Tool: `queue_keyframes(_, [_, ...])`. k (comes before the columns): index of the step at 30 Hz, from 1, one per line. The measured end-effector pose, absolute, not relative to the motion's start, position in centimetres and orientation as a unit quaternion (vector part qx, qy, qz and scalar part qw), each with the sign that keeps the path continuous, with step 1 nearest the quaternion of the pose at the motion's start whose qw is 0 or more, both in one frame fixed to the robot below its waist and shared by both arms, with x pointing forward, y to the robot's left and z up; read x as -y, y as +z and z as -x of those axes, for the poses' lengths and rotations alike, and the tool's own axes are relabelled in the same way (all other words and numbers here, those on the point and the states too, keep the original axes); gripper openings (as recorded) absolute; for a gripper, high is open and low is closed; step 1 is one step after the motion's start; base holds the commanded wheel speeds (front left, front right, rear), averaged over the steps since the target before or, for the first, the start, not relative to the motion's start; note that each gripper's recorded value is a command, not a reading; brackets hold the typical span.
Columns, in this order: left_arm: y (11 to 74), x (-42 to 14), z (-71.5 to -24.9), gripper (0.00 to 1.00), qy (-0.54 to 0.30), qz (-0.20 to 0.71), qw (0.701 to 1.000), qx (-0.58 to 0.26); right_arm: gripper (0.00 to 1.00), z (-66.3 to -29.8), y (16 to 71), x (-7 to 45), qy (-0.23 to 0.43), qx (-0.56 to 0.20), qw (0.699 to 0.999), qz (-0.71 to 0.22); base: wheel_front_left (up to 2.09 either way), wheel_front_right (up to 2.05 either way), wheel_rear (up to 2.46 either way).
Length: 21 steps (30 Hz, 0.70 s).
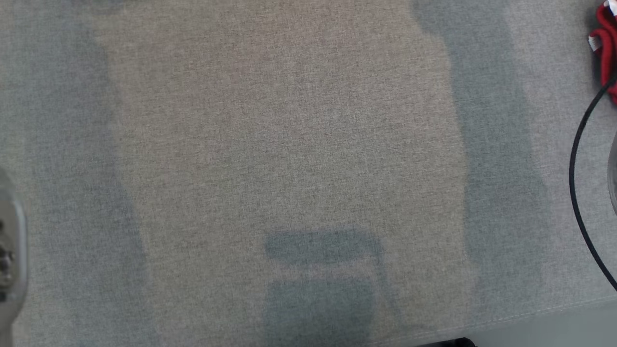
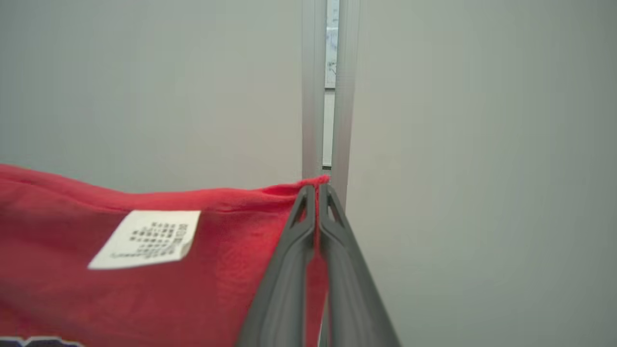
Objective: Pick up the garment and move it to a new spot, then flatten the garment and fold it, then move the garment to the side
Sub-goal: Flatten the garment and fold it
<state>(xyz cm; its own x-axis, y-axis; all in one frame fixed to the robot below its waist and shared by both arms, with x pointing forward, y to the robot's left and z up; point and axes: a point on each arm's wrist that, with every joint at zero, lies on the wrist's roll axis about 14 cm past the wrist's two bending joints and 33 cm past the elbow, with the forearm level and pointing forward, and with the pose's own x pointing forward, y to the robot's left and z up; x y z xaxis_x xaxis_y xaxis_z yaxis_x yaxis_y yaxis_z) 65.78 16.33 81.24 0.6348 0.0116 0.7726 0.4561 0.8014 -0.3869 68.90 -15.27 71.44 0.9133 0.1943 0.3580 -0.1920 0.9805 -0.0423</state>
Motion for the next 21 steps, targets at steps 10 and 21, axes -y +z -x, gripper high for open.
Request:
queue_keyframes(10, [65.8,-12.5,-64.0,0.0,-0.168,0.314,0.898,0.256,0.0,-67.8,56.7,14.8,0.155,-0.003,0.986,0.057,0.0,0.0,0.0])
queue_keyframes(21, [55.7,-13.8,-51.6,0.0,-0.126,0.321,0.93,0.13,0.0,-56.4,49.1,20.4,0.163,-0.178,0.967,0.075,0.0,0.0,0.0])
